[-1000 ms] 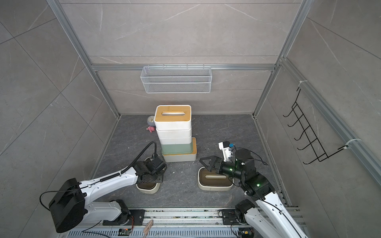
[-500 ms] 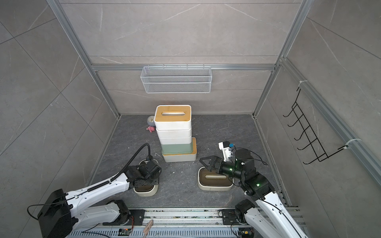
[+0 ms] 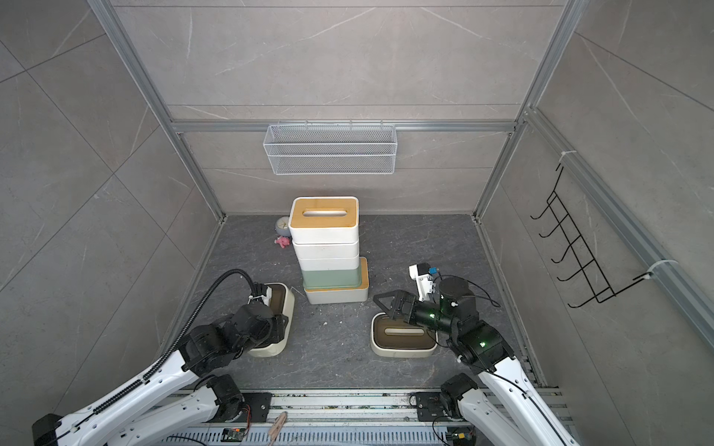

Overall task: Stack the tissue boxes
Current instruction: Pick up the tissue box from the center of the board.

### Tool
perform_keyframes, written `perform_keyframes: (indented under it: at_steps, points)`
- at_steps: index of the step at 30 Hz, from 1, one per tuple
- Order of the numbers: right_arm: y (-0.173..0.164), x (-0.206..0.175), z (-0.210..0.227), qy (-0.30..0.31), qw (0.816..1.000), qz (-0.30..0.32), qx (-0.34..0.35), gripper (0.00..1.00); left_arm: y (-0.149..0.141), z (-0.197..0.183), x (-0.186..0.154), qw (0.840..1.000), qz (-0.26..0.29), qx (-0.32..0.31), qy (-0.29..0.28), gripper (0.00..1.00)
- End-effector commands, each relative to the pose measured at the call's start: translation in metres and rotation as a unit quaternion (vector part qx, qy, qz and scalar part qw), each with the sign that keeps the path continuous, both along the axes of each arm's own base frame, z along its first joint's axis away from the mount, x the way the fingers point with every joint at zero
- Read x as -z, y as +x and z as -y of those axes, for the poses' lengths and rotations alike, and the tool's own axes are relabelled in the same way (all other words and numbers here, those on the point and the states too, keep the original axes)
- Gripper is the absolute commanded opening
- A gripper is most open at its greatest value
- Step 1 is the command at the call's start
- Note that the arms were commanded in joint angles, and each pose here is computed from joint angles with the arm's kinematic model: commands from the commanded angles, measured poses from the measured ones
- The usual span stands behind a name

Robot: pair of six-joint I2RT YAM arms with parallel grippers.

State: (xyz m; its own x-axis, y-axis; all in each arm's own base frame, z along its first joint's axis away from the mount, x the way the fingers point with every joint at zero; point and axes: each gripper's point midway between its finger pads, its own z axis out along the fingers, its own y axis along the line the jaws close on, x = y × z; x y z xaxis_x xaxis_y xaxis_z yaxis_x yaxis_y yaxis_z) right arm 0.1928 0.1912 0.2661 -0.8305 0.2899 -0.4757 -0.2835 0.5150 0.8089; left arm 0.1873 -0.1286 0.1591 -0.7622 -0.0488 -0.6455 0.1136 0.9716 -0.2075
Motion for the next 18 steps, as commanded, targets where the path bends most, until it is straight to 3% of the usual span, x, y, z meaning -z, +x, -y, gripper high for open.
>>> perform_keyframes:
  at_steps: [1,10,18]
  points:
    - [0.002,-0.014,-0.001,0.007,1.0,0.023,-0.001,1.0,0.008,0.004,-0.032,0.997,0.064,0.031,-0.003,0.55]
    - [0.003,-0.018,-0.001,0.002,1.0,0.03,-0.004,1.0,-0.004,0.033,-0.073,0.977,0.139,0.148,-0.065,0.52]
    - [0.002,-0.025,-0.008,0.018,0.999,0.033,-0.022,1.0,-0.026,0.069,-0.092,0.947,0.144,0.261,-0.123,0.5]
